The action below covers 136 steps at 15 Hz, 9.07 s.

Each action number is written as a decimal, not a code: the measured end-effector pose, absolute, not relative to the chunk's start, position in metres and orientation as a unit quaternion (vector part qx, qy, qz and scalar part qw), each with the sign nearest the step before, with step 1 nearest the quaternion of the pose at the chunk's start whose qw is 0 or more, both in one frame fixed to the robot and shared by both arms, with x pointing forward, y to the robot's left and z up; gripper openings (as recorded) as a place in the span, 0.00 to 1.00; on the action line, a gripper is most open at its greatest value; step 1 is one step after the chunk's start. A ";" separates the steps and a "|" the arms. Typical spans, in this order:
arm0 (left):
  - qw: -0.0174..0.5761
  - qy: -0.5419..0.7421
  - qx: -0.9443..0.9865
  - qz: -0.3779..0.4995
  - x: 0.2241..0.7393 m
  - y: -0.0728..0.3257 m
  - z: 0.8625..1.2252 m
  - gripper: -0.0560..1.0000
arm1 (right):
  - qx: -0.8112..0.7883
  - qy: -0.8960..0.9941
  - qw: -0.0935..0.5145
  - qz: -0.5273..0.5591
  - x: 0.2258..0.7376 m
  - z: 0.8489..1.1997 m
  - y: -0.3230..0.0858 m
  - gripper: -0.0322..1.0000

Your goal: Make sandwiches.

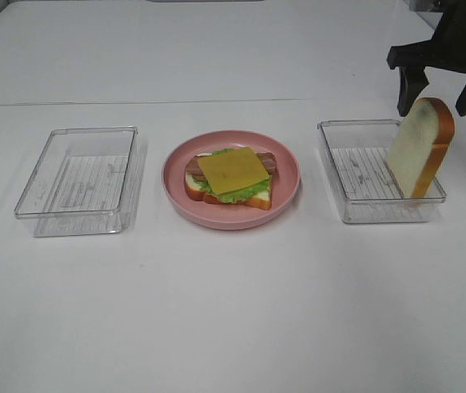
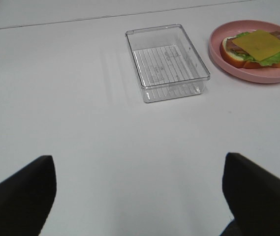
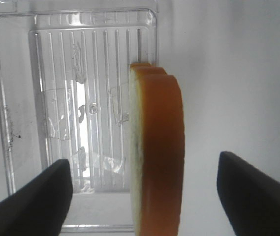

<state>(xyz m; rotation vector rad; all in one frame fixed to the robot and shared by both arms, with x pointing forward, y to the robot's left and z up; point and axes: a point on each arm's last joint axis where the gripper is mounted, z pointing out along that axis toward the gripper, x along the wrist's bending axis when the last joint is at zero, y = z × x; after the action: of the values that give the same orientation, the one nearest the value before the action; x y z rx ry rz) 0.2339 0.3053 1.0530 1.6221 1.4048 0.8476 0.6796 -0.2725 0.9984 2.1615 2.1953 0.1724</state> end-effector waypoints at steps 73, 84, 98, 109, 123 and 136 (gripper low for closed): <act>0.405 0.557 0.643 0.336 0.234 0.305 1.053 0.87 | 0.683 0.637 -0.215 0.286 0.650 0.909 -0.137 0.76; 0.407 0.544 0.654 0.333 0.234 0.303 1.053 0.87 | 0.604 0.774 -0.024 0.189 0.598 1.039 -0.182 0.76; 0.407 0.539 0.658 0.333 0.234 0.303 1.053 0.87 | 0.578 0.786 0.069 0.207 0.328 1.063 -0.262 0.76; 0.407 0.539 0.658 0.333 0.234 0.302 1.053 0.87 | 0.524 0.747 0.226 0.343 0.247 1.046 -0.287 0.76; 0.385 0.580 0.622 0.359 0.233 0.302 1.053 0.87 | 0.582 0.683 0.279 0.340 0.240 1.046 -0.290 0.76; 0.379 0.589 0.613 0.365 0.233 0.302 1.053 0.87 | 0.571 0.667 0.309 0.366 0.227 1.045 -0.290 0.76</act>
<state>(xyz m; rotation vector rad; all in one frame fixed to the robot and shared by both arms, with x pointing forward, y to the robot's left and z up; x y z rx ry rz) 0.2332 0.3016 1.0527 1.5658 1.5059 0.9316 0.2267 -0.2904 1.0450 1.5091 1.7628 0.9659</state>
